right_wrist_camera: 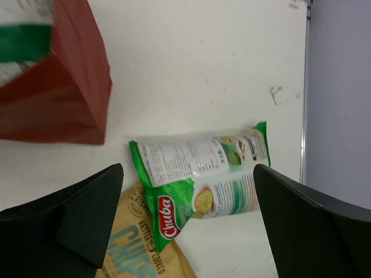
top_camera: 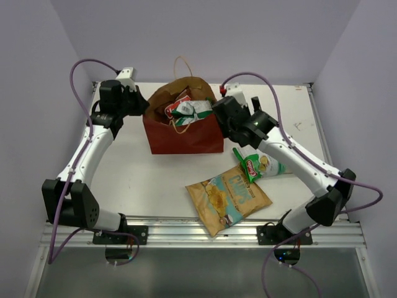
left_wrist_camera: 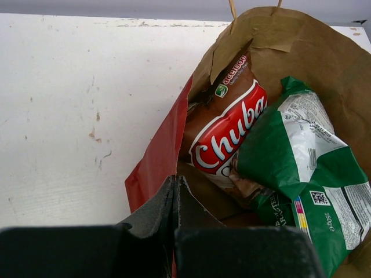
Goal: Place the snacks into the paper bag
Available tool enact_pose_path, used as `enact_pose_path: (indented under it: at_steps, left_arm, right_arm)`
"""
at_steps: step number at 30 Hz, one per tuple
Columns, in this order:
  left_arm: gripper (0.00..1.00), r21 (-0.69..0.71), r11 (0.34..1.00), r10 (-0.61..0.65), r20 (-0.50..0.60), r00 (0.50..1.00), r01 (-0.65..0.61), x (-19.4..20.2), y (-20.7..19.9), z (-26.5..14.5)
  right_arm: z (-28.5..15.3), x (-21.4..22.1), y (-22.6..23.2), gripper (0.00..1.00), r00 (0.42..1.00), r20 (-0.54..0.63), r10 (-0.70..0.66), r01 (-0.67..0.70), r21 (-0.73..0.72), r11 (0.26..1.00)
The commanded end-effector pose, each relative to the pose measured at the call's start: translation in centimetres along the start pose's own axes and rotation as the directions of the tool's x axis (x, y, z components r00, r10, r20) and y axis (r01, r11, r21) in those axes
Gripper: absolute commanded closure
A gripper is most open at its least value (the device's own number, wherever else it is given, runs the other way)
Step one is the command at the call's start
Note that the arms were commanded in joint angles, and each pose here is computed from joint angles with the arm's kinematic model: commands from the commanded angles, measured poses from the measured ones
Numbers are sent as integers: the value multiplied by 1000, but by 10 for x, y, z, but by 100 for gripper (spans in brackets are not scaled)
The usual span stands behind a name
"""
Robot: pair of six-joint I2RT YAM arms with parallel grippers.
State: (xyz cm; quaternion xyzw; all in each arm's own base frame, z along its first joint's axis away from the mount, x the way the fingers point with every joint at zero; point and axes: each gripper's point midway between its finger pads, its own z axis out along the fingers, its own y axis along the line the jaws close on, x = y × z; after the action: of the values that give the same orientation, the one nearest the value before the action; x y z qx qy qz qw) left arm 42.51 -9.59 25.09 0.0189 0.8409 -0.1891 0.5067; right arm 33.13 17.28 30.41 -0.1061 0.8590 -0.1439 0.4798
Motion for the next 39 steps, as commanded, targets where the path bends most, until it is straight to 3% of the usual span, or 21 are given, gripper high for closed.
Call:
enact_pose_path:
  at_steps: [1, 11, 21, 23, 24, 26, 27, 33, 39]
  left_arm:
    - [100, 14, 1000, -3, 44, 999, 2, -8, -8, -7]
    - [100, 42, 999, 10, 32, 999, -11, -6, -21, -13]
    - [100, 44, 999, 18, 43, 999, -20, -9, -24, -16]
    - [100, 39, 999, 18, 44, 999, -19, -10, -23, -17]
    - [100, 44, 999, 18, 43, 999, -20, -9, -23, -17]
    - [100, 46, 999, 17, 44, 999, -19, -10, -24, -16]
    - [100, 47, 999, 15, 42, 999, -17, -9, -24, -16]
    - [100, 55, 998, 18, 39, 999, -20, -9, -27, -14]
    - [100, 59, 998, 17, 41, 999, -19, -10, -28, -15]
  right_arm:
    - [30, 70, 8, 1, 988, -154, -23, 37, 91, 995]
    - [73, 159, 21, 1, 944, -328, -42, 95, 147, 985]
    - [80, 245, 24, 2, 858, -509, -72, 170, 149, 974]
    - [78, 255, 20, 14, 848, -525, -75, 183, 158, 970]
    - [77, 257, 18, 34, 848, -525, -72, 183, 163, 970]
    - [73, 255, 11, 86, 852, -520, -65, 188, 187, 964]
    - [72, 253, 8, 99, 856, -513, -58, 186, 200, 962]
    - [48, 202, -22, 100, 902, -432, -30, 158, 264, 951]
    - [0, 48, -49, 100, 983, -136, 124, -98, 184, 978]
